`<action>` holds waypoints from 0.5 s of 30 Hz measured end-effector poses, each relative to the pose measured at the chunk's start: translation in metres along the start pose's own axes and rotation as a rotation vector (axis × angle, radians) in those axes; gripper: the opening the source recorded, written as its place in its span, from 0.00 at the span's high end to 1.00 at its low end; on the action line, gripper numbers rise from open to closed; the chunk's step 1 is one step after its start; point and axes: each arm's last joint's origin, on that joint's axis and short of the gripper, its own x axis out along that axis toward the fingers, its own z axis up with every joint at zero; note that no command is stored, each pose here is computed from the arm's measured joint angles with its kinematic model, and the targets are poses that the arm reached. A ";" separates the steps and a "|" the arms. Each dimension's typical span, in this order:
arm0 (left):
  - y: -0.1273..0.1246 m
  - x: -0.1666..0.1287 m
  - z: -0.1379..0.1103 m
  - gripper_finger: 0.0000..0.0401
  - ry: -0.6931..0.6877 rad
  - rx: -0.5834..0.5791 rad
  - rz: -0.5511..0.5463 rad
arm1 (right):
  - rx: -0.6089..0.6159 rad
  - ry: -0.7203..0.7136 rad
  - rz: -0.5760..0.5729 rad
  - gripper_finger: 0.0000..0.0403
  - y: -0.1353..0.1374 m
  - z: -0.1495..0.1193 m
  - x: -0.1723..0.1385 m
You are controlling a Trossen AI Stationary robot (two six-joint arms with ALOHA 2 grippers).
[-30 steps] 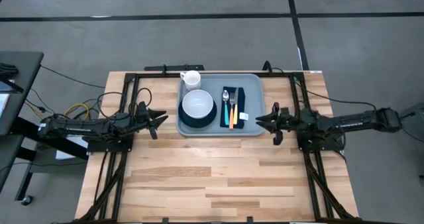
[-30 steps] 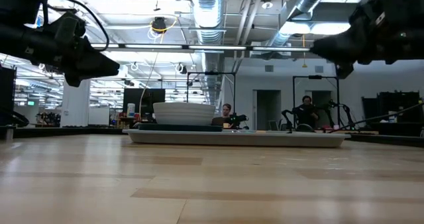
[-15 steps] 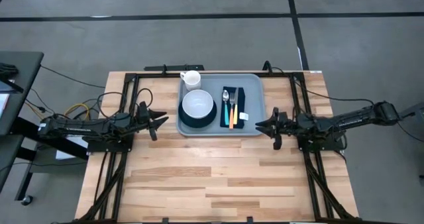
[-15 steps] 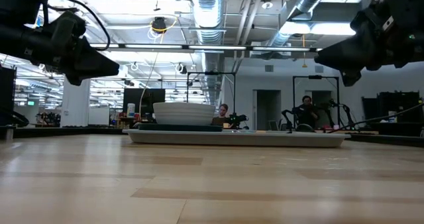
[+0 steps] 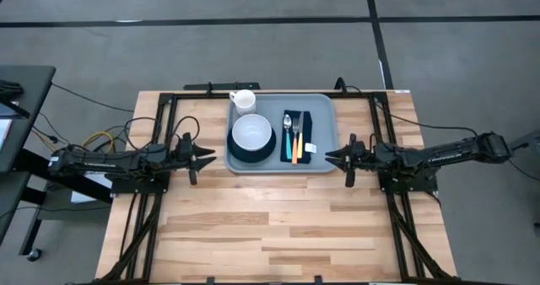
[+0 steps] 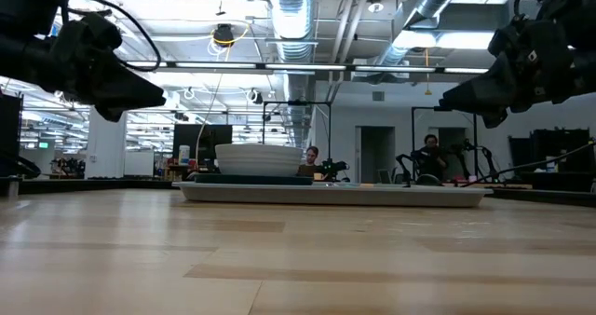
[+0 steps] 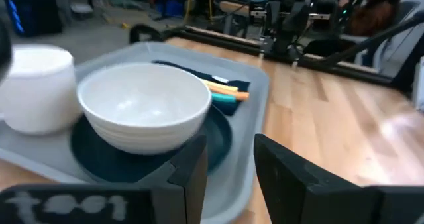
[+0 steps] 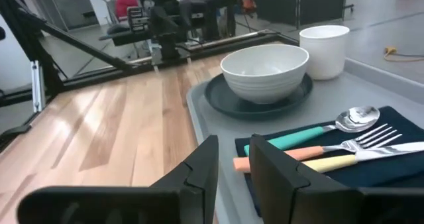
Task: Set up tray
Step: Return to Home Position
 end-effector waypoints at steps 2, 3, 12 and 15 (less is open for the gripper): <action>0.000 0.000 -0.001 0.72 0.007 -0.047 -0.013 | 0.000 0.000 -0.002 0.81 0.000 0.000 0.000; 0.000 0.000 -0.001 0.72 0.007 -0.058 -0.015 | 0.000 0.001 -0.002 0.81 0.000 0.000 0.000; 0.000 0.000 -0.001 0.72 0.008 -0.031 -0.015 | 0.000 0.002 -0.001 0.81 0.000 0.000 0.000; 0.000 0.000 -0.001 0.72 0.008 -0.036 -0.015 | 0.000 0.002 -0.001 0.81 0.000 0.000 0.000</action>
